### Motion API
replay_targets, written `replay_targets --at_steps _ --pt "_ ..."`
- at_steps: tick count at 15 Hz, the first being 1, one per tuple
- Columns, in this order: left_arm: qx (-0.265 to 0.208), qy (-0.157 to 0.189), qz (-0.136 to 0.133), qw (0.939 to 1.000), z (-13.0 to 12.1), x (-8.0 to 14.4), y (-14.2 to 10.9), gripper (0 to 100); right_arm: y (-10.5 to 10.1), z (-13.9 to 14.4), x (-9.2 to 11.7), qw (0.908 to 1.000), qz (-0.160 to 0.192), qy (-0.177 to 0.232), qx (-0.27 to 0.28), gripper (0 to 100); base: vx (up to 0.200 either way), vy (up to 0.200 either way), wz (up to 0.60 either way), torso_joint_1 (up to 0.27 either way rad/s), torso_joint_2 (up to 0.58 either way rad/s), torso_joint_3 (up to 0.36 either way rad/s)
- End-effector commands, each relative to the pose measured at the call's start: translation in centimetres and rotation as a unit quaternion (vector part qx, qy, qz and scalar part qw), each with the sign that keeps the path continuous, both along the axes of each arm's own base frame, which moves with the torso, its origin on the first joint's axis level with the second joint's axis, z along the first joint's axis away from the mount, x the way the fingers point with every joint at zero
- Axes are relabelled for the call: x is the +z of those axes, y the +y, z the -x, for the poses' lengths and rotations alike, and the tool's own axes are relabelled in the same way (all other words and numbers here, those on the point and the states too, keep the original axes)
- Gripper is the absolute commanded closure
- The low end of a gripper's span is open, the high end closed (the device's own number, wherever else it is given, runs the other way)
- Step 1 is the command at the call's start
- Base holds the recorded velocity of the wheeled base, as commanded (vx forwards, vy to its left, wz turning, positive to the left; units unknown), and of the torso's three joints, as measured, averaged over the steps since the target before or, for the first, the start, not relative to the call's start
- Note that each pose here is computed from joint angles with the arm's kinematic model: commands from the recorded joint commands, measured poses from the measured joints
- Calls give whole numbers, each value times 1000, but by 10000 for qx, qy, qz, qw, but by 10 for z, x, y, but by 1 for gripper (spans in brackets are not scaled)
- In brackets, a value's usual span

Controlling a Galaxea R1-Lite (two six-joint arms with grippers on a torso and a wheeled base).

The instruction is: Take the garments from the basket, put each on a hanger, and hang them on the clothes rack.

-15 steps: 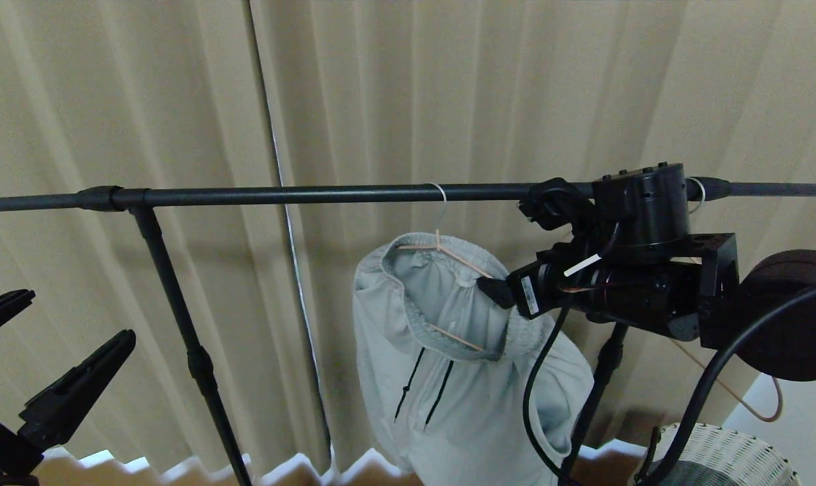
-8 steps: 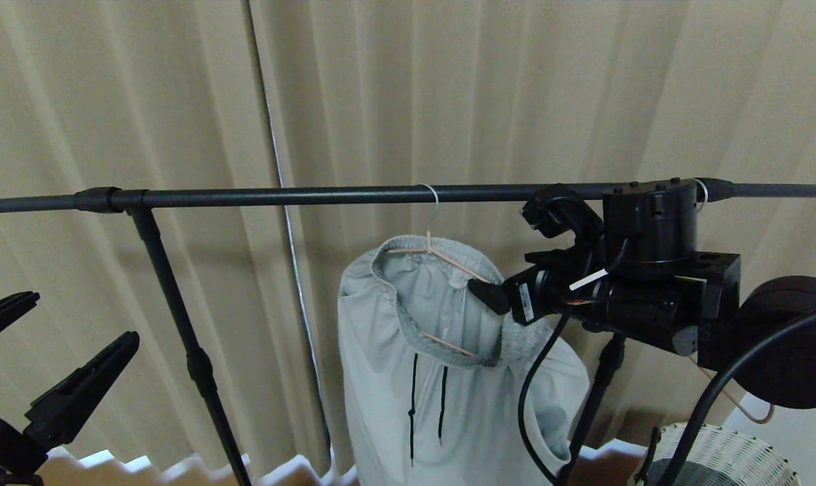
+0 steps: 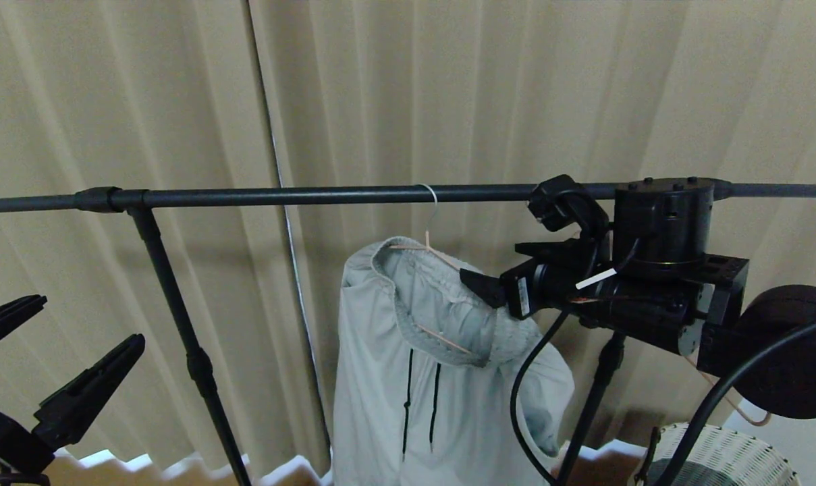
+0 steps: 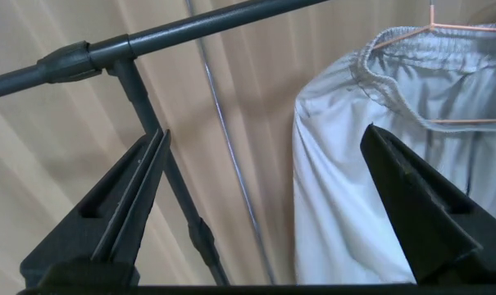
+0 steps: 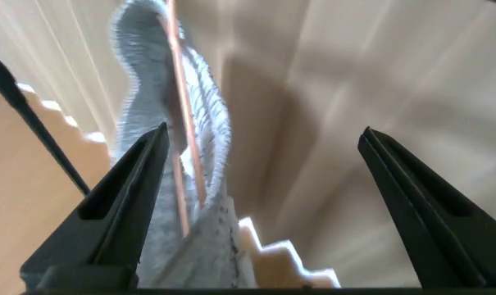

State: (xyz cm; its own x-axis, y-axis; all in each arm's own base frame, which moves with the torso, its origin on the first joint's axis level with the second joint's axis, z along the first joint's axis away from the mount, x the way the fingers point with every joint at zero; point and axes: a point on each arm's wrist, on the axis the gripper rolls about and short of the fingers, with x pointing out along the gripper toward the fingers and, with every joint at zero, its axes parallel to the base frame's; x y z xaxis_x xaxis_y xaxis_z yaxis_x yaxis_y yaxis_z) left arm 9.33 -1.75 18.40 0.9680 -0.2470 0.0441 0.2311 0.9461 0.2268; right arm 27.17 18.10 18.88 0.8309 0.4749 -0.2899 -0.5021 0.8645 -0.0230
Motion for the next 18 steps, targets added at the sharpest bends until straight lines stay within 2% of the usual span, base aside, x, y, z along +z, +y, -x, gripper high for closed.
replay_targets --at_steps 1,4,6,10,12,13,14,17,18 --pt "-1 21 -5 10000 -1 0 0 0 -1 1 -4 10000 -20 11 70 0 0 0 0 0 0 0" --pt "-1 14 -3 10000 -1 0 0 0 -3 0 -3 9987 -286 -290 303 0 0 0 0 0 0 0" --pt "-1 6 -2 10000 0 0 0 0 -6 4 -1 9985 -301 -344 299 0 0 0 0 0 0 0" --pt "-1 65 -20 10000 0 -3 0 0 -34 28 15 9980 -348 -514 70 0 0 0 0 0 0 0" --pt "-8 91 -40 10000 2 -7 0 0 -67 50 16 9981 -243 -442 -345 0 0 0 0 0 0 0" --pt "-8 91 -40 10000 2 -7 0 0 -70 52 16 9980 -229 -432 -398 0 0 0 0 0 0 0" --pt "14 27 -13 10000 8 -8 2 0 -91 70 11 9965 -36 -205 -804 0 0 0 0 0 0 0" --pt "160 124 -35 9998 22 -25 6 0 -107 99 1 9925 440 139 -1132 0 0 0 0 0 0 0" --pt "475 254 -124 9985 30 -28 11 0 -116 114 -7 9861 811 278 -1426 0 0 0 0 0 0 0"
